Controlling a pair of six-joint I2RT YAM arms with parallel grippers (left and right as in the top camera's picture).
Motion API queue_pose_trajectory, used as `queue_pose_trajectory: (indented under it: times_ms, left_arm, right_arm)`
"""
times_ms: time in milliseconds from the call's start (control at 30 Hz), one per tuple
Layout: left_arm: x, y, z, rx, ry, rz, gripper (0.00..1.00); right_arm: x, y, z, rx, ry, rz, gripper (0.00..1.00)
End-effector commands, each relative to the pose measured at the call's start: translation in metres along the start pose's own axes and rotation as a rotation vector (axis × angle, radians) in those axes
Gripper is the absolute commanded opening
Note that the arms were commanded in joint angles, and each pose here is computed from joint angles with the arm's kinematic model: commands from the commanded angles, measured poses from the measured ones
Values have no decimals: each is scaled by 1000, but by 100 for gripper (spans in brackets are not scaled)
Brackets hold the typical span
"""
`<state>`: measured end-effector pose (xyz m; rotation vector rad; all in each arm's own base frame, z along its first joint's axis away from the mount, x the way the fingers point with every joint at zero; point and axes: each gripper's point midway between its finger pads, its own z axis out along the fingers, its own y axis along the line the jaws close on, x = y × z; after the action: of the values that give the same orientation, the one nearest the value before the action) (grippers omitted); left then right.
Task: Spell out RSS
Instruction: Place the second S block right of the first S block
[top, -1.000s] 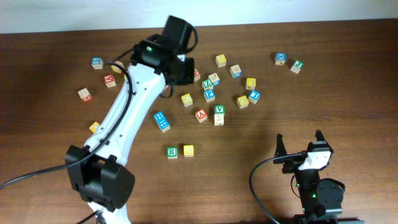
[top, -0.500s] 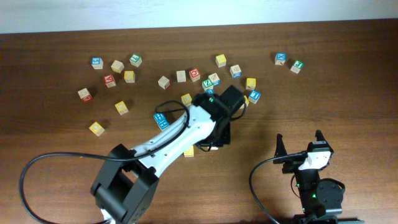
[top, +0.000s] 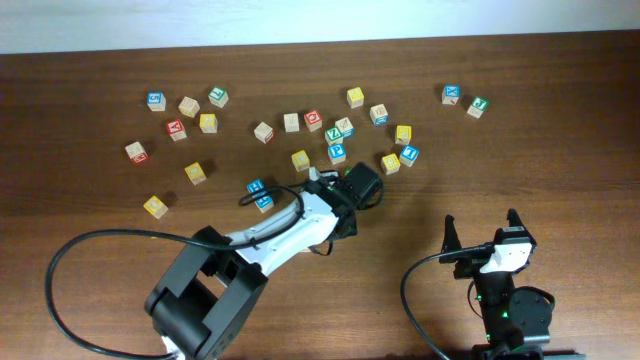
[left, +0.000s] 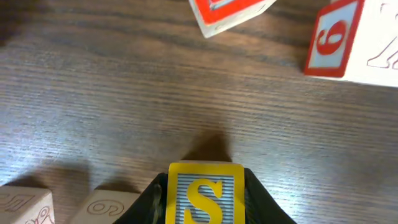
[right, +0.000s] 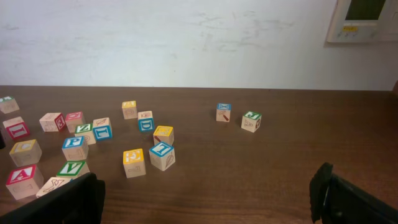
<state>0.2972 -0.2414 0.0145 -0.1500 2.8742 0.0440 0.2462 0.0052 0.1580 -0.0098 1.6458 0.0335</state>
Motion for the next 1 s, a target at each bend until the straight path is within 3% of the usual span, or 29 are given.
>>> queue_pose_trajectory:
  times_ms: [0,467,767,967]
  left_arm:
    - [12,4,2,2,48,-14,27]
    - [41,2,-2,39,197,42,23]
    - [41,2,-2,46,199,86,23]
    - [41,2,-2,46,199,86,38]
  right_arm:
    - [2,-3,0,14,4,-6,98]
    - [2,-3,0,14,4,-6,98]
    - [2,-3,0,14,4,-6,98]
    - [2,-3,0,14,4,-6,98]
